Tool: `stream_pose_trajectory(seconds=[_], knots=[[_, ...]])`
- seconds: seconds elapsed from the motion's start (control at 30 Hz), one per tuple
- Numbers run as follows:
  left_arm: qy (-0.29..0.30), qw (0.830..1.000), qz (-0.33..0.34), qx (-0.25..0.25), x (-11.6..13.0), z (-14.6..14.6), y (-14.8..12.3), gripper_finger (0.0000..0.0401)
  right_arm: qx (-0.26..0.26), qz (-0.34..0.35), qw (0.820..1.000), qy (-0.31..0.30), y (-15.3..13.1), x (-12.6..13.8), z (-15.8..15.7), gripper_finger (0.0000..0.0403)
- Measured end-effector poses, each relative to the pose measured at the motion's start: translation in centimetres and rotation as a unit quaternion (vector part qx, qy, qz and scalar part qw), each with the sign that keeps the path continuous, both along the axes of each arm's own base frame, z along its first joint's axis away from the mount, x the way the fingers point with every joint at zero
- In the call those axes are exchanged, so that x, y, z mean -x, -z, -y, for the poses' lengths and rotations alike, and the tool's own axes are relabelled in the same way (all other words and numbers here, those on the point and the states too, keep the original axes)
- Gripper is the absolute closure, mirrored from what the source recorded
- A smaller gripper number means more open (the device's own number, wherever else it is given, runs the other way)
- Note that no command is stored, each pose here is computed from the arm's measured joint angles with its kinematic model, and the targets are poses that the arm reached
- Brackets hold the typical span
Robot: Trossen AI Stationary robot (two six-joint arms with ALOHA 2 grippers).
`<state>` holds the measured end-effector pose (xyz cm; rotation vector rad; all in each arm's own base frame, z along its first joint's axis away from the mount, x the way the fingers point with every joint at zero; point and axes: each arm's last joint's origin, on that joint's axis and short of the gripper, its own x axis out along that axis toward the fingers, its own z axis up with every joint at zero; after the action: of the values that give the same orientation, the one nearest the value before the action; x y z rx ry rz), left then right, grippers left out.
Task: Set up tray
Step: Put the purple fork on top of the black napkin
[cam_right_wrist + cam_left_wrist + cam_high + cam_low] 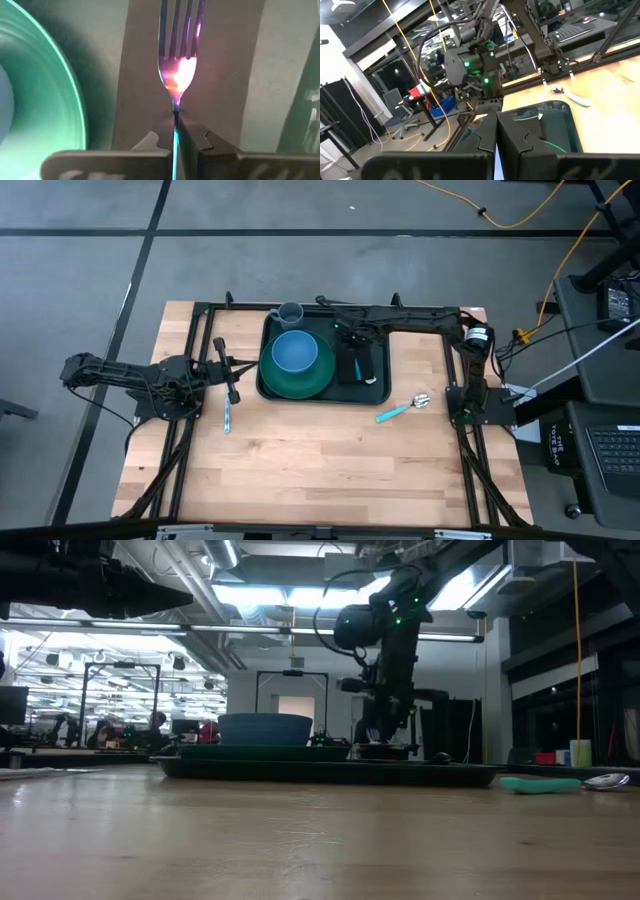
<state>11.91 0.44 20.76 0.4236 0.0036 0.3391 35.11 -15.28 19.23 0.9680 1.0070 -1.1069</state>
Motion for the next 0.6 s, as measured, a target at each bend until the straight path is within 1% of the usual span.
stream_pose_trajectory(seconds=[0.17,0.3,0.5,0.6], knots=[[-0.002,1.0,-0.008,-0.022,0.0,0.0,0.0,0.0396,0.0,-0.005,1.0,0.001,0.7,-0.2,0.1,0.0392],[-0.002,1.0,-0.008,-0.024,0.0,0.0,0.0,0.0396,0.024,-0.013,1.0,0.008,0.8,-0.3,0.3,0.0392],[-0.002,1.0,-0.008,-0.025,0.0,0.0,0.0,0.0399,0.025,-0.021,0.999,0.008,1.5,-0.4,0.4,0.0392],[-0.002,0.999,-0.011,-0.032,0.0,0.0,0.0,0.0396,0.025,-0.021,0.999,0.008,1.8,-0.6,0.5,0.0392]])
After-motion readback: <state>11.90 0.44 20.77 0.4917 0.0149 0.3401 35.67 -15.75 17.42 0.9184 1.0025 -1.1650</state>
